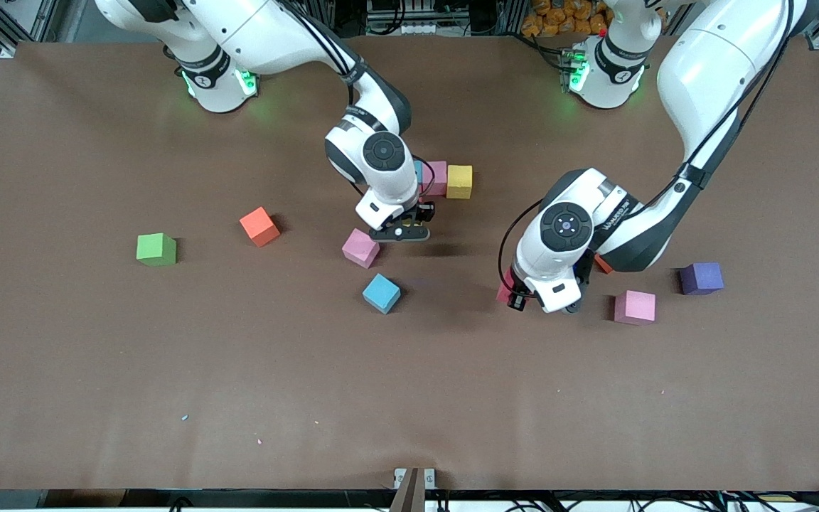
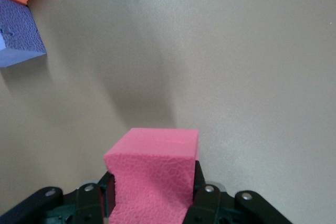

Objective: Arrange 11 blocks into digit 3

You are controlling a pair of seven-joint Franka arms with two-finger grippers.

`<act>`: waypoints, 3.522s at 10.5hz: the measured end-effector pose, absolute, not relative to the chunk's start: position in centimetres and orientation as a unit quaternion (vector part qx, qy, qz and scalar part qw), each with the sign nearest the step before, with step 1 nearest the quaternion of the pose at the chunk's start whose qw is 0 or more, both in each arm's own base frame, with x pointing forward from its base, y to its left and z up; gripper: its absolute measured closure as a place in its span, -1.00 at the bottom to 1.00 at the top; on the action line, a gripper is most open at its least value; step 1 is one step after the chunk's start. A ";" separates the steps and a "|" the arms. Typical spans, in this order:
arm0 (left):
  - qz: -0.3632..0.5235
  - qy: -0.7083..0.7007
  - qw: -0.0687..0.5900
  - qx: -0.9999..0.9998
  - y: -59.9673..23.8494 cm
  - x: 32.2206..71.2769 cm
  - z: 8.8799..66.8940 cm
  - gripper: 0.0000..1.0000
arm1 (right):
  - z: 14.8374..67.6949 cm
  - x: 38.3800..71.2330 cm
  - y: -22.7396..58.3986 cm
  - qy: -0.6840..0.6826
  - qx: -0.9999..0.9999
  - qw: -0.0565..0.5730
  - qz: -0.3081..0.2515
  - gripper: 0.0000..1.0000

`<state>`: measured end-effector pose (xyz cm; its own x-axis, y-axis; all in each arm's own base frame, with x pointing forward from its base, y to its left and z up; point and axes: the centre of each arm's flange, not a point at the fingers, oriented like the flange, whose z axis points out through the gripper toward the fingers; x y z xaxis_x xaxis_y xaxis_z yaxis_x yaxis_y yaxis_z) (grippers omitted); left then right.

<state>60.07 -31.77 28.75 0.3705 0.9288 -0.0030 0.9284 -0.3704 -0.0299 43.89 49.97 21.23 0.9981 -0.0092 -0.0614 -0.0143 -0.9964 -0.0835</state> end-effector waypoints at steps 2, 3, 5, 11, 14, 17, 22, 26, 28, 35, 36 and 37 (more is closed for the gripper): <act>0.009 -0.561 0.011 -0.828 -31.8 60.1 28.8 -0.08 | 21.2 43.9 50.0 0.006 -0.999 0.042 0.030 -0.05; 0.008 -0.562 0.009 -0.827 -31.7 60.3 29.1 -0.08 | 21.2 43.9 50.0 0.006 -0.999 0.042 0.030 -0.05; 0.003 -0.565 0.002 -0.825 -31.6 60.8 29.8 -0.08 | 21.2 43.9 50.0 0.006 -0.999 0.042 0.030 -0.05; 0.002 -0.566 0.000 -0.824 -31.6 60.8 30.2 -0.08 | 21.1 43.9 49.9 0.009 -0.999 0.041 0.031 -0.51; 0.008 -0.569 -0.002 -0.822 -31.7 60.8 30.3 -0.08 | 21.1 43.9 49.9 0.009 -0.999 0.041 0.031 -1.00; 0.019 -0.568 -0.009 -0.823 -32.9 60.1 30.8 -0.08 | 21.6 44.1 50.0 0.010 -0.999 0.044 0.027 -1.00; 0.027 -0.604 -0.016 -0.797 -35.9 57.1 31.4 -0.08 | 26.2 44.9 49.4 0.011 -0.999 0.029 0.029 -1.00; 0.037 -0.677 -0.038 -0.734 -37.0 52.7 28.1 -0.08 | 28.3 46.1 47.6 0.025 -0.999 0.018 0.030 -1.00; 0.044 -0.697 -0.023 -0.715 -37.4 50.8 26.7 -0.08 | 28.6 47.9 45.5 0.043 -0.999 0.010 0.032 -1.00; 0.063 -0.697 0.001 -0.714 -42.3 45.5 24.4 -0.08 | 27.8 52.4 39.4 0.060 -0.998 -0.009 0.030 -1.00; 0.068 -0.693 0.004 -0.718 -42.9 45.0 23.9 -0.08 | 27.5 53.2 37.9 0.055 -0.998 -0.011 0.033 -1.00; 0.072 -0.690 0.006 -0.720 -43.3 44.6 23.5 -0.08 | 27.1 54.0 36.3 0.050 -0.998 -0.013 0.036 -1.00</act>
